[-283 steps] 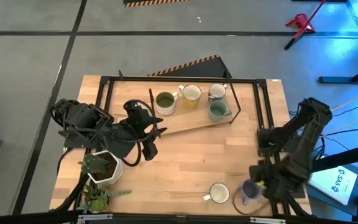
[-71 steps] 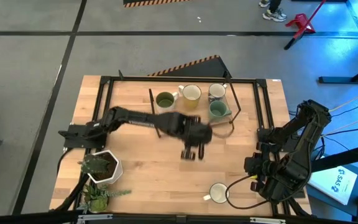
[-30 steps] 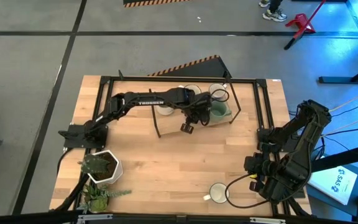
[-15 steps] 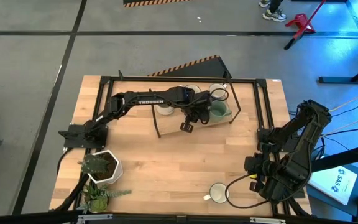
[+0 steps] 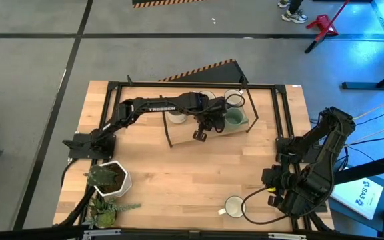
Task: Place coffee mugs
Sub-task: Put the violet mug on the shelf
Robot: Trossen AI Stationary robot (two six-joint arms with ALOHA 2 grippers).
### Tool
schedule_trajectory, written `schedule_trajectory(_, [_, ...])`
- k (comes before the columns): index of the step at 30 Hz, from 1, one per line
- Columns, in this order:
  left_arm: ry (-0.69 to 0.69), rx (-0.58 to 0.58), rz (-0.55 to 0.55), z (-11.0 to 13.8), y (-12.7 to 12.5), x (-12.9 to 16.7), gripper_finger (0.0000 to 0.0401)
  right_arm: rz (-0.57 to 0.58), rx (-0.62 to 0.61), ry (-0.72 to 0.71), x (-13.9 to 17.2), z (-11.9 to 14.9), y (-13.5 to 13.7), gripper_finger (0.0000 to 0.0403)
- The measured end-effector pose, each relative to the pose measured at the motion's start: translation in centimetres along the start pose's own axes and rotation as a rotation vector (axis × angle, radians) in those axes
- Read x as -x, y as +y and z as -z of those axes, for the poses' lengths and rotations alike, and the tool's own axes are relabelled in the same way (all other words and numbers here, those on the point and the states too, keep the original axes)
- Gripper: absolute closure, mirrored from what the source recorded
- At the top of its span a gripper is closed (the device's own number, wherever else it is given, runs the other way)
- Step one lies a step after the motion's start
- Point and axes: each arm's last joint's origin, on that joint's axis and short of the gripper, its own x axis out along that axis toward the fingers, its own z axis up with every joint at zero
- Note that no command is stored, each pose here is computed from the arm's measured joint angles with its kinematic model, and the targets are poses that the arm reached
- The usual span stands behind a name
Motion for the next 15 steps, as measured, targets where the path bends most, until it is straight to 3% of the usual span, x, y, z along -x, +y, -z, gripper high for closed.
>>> schedule_trajectory(15, [0.005,-0.028,-0.055,-0.13,0.21,0.21,0.033,-0.021,-0.008,-0.007,0.01,-0.07,0.21,0.026])
